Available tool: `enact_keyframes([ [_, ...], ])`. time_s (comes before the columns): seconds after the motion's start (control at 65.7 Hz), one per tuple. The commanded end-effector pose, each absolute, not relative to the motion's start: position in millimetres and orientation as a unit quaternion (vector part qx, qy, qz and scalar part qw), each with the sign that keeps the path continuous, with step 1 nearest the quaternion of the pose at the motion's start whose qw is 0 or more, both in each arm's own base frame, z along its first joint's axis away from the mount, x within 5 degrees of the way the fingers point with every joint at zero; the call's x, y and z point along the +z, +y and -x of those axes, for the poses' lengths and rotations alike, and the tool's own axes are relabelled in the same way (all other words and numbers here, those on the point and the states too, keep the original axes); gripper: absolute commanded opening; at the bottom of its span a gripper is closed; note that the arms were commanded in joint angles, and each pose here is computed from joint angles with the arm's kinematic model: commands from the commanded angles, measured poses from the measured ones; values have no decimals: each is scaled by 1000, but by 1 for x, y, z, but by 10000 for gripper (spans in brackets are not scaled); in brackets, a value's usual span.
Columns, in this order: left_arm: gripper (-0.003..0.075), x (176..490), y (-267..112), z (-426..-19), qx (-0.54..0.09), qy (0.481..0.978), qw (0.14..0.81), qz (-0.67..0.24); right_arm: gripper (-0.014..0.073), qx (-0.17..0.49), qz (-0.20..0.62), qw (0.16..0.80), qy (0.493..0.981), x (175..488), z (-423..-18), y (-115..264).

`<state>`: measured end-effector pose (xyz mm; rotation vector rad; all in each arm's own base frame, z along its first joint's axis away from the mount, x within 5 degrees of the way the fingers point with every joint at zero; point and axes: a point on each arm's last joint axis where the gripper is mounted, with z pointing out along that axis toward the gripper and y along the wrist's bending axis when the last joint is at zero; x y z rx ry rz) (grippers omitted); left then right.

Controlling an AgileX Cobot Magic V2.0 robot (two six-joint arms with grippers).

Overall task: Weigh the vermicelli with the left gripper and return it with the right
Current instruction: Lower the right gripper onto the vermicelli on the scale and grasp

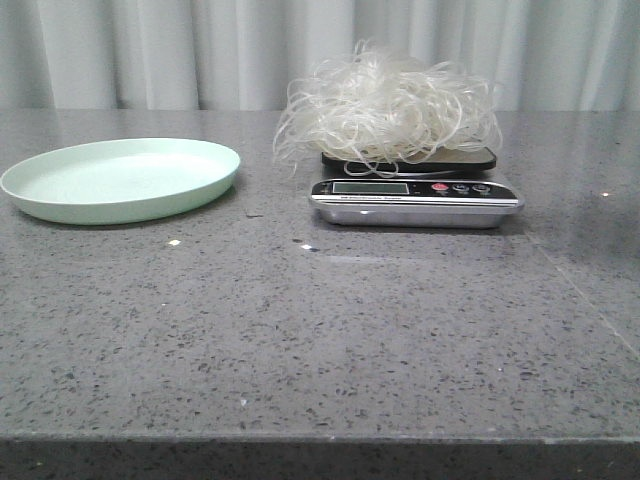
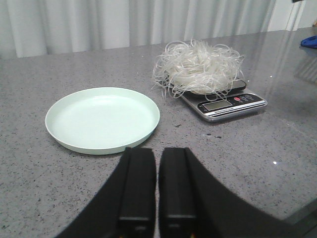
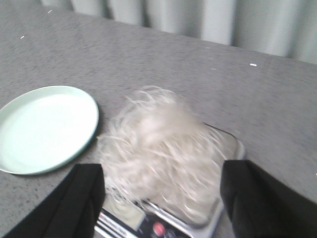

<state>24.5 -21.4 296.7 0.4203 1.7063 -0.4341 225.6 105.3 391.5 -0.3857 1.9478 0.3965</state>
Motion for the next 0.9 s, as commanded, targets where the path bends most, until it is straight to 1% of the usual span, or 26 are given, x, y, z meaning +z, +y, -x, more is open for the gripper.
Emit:
enact_keyframes([
  [0.0,145,311,-21,-25,-201,713,650,-170,589,165,174,556,795,415,-251,121],
  [0.122,145,311,-21,-25,-201,713,650,-170,589,163,186,519,818,417,-282,137],
  [0.228,145,311,-21,-25,-201,713,650,-170,589,159,195,481,840,408,-312,151],
  [0.32,145,311,-21,-25,-201,713,650,-170,589,154,205,461,850,402,-330,160],
  [0.502,145,311,-21,-25,-201,713,650,-170,589,135,228,381,886,374,-362,176],
  [0.654,145,311,-21,-25,-201,713,650,-170,589,83,253,309,913,346,-379,178],
  [0.746,145,311,-21,-25,-201,713,650,-170,587,67,260,274,924,333,-384,178],
  [0.806,145,311,-21,-25,-201,713,650,-170,562,64,262,257,928,326,-386,179],
  [0.837,145,311,-21,-25,-201,713,650,-170,534,64,262,253,929,324,-386,179],
  [0.852,145,311,-21,-25,-201,713,650,-170,491,64,263,251,929,323,-386,180],
  [0.883,145,311,-21,-25,-201,713,650,-170,448,64,263,250,930,322,-386,180],
])
